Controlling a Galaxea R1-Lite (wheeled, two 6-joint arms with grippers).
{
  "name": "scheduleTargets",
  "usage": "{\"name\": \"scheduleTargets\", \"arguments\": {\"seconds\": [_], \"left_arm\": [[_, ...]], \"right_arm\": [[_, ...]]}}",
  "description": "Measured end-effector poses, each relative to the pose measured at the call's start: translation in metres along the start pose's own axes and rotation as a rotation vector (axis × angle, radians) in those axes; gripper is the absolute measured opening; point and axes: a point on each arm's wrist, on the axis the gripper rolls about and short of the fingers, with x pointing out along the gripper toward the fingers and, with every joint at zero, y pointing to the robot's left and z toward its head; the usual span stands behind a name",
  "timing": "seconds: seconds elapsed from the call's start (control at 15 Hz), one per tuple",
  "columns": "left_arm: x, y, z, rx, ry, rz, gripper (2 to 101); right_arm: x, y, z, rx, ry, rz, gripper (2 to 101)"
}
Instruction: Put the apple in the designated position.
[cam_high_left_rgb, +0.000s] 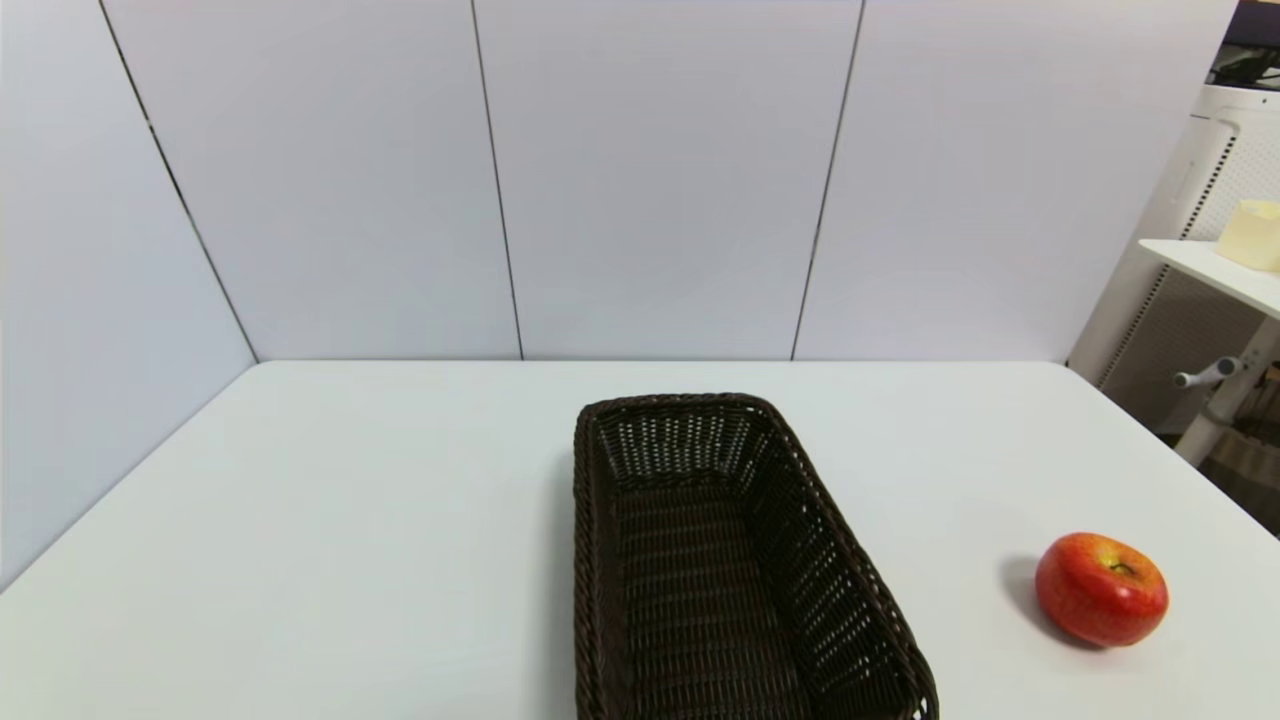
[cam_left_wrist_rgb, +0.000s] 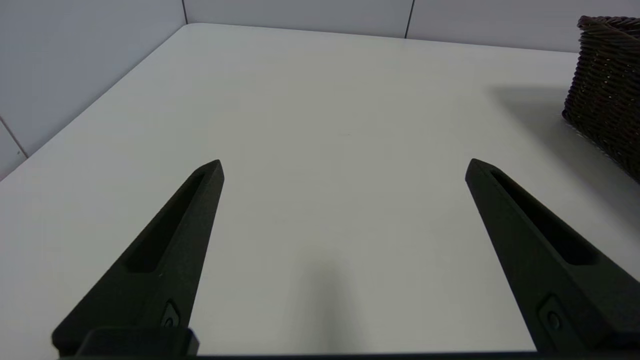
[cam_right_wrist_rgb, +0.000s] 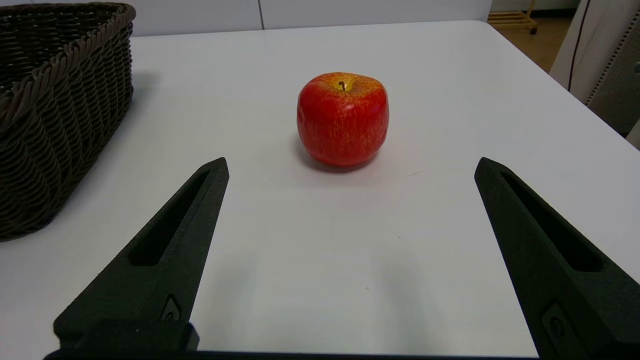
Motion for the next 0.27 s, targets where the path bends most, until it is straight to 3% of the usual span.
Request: {"name": "scheduleTargets", "arguments": {"seconds": [0.27], "left_arm": [[0.0, 0.0, 0.0, 0.0, 0.0, 0.0, 97.8]], "right_arm": [[0.0002, 0.0, 0.0004, 0.0, -0.008, 0.001, 97.3]]}}
